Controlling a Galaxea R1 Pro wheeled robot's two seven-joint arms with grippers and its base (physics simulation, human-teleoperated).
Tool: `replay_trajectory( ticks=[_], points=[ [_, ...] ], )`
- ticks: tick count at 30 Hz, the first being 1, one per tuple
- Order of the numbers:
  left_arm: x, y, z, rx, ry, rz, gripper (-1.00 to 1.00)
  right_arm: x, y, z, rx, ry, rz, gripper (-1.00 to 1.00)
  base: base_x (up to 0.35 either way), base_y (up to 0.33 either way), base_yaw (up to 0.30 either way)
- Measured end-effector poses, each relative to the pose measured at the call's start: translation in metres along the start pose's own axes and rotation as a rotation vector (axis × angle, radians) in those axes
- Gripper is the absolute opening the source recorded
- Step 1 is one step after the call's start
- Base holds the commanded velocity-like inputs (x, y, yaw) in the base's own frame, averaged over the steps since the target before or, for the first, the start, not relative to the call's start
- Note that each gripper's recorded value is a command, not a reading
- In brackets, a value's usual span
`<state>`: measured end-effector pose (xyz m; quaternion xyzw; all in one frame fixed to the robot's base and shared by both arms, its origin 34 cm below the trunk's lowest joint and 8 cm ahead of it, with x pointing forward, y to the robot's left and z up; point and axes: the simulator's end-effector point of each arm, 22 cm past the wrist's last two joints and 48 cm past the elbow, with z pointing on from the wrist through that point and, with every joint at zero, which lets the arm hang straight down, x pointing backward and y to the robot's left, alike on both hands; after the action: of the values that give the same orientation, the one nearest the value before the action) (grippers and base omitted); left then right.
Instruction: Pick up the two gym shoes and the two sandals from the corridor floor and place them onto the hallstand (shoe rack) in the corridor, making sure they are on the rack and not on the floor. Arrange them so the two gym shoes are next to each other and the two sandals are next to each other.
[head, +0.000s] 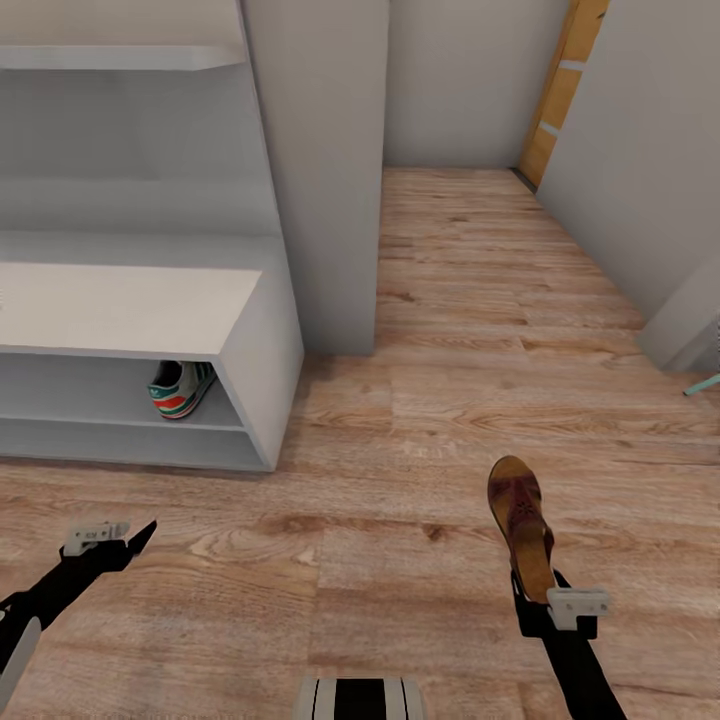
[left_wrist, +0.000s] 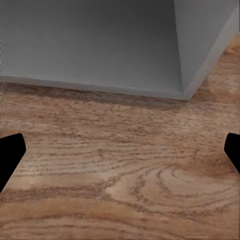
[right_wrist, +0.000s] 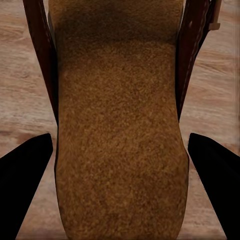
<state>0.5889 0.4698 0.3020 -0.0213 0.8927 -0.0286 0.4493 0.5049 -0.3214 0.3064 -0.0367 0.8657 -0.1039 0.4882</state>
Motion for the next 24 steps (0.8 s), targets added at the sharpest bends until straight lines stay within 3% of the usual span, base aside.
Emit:
replay_trajectory(
  ticks=[19,24],
  points=[
    [0.018,-0.001,-0.007,0.002,0.004,-0.002,1.00,0.008,-0.007,-0.005,0.012,0.016,0.000,-1.00,-0.124,0.000,0.000],
    [0.024,-0.001,-0.015,0.007,-0.016,-0.034,1.00,0.014,-0.007,-0.009,0.011,0.028,-0.001,-1.00,-0.032,0.000,0.000]
  ],
)
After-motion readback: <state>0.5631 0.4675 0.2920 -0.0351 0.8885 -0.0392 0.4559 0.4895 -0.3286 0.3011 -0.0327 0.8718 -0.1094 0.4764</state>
